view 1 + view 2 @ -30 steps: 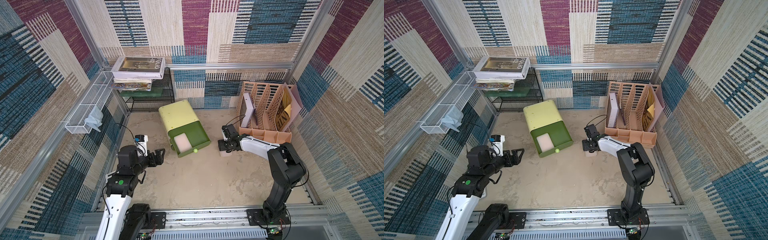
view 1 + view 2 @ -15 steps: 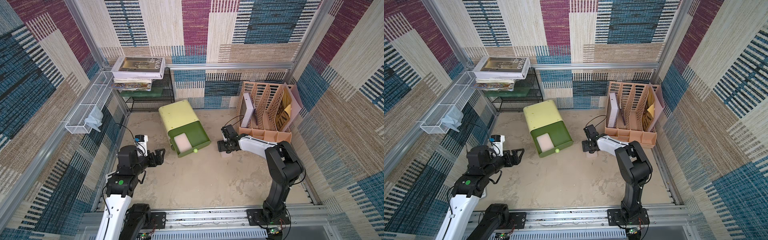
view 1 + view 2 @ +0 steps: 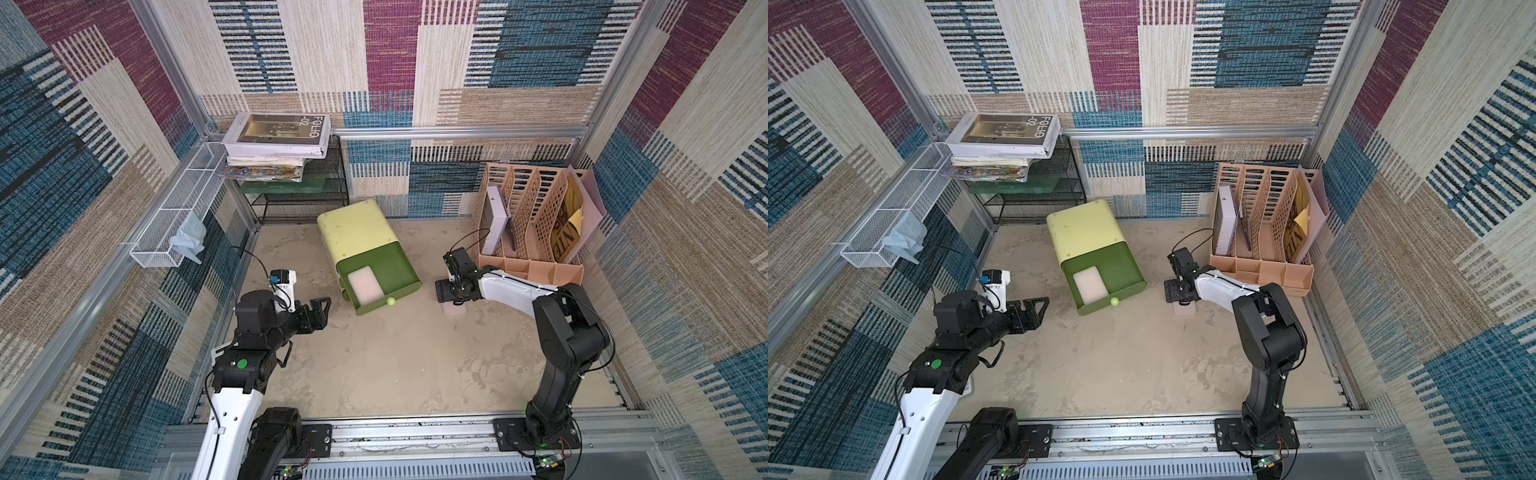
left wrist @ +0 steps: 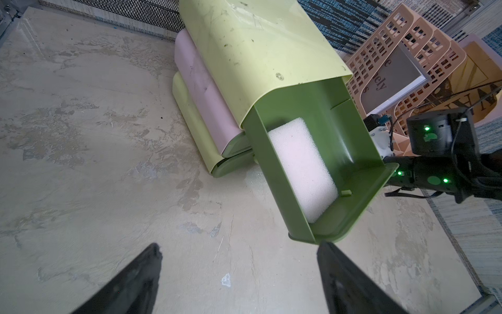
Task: Take the sponge out of the drawer
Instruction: Place the sponge at the center of the board, then pick up the sponge from the drawer.
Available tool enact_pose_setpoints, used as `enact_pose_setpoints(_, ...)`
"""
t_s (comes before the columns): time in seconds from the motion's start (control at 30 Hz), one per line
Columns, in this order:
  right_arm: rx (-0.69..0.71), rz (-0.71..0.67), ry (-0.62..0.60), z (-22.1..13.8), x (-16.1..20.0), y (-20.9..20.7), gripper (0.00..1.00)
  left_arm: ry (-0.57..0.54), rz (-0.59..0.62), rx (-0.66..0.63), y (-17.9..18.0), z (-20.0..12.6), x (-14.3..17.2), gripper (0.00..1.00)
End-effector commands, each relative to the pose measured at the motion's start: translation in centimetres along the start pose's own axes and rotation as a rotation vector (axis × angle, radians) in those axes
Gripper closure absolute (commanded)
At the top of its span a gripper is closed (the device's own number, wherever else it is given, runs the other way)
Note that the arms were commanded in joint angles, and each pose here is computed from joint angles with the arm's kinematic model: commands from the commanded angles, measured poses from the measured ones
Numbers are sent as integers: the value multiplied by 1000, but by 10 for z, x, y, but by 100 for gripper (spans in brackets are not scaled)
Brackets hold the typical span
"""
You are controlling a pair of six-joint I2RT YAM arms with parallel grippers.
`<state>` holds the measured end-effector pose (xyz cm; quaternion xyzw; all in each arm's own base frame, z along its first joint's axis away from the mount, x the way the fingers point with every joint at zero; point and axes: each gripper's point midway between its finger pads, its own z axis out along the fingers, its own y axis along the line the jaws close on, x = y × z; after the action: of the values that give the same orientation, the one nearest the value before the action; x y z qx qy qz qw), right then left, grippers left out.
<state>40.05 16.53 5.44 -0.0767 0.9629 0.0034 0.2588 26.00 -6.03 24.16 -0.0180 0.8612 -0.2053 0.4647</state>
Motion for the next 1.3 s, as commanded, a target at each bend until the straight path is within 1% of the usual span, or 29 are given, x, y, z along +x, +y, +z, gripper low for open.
enact_pose_setpoints(0.0,-16,14,-41,-17,-13,1,13,-26,12,15,-3,-1,-7,8)
enact_pose_setpoints(0.17,-54,11,-138,-57,-38,5,11,-33,10,41,-8,0,-9,8)
enact_pose_setpoints(0.3,-89,11,-225,-94,-55,7,10,-44,4,80,-15,-1,-14,10)
enact_pose_setpoints(0.4,-107,12,-288,-121,-62,5,9,-50,-2,102,-19,-2,-16,11)
enact_pose_setpoints(0.6,-132,3,-405,-168,-73,-1,8,-52,-42,95,-25,-2,-27,16)
enact_pose_setpoints(0.73,-136,-3,-459,-185,-74,-5,8,-25,-56,94,-37,2,-30,19)
enact_pose_setpoints(0.87,-142,-11,-499,-192,-71,-9,7,19,-23,95,-61,10,-31,19)
enact_pose_setpoints(0.97,-149,-6,-526,-196,-68,-11,7,63,6,84,-78,22,-29,21)
enact_pose_setpoints(1.1,-178,13,-574,-202,-66,-10,7,118,28,45,-91,42,-22,24)
enact_pose_setpoints(1.17,-187,24,-596,-204,-64,-11,7,138,34,30,-97,50,-19,25)
enact_pose_setpoints(1.27,-195,40,-628,-207,-59,-14,7,150,60,9,-108,60,-16,25)
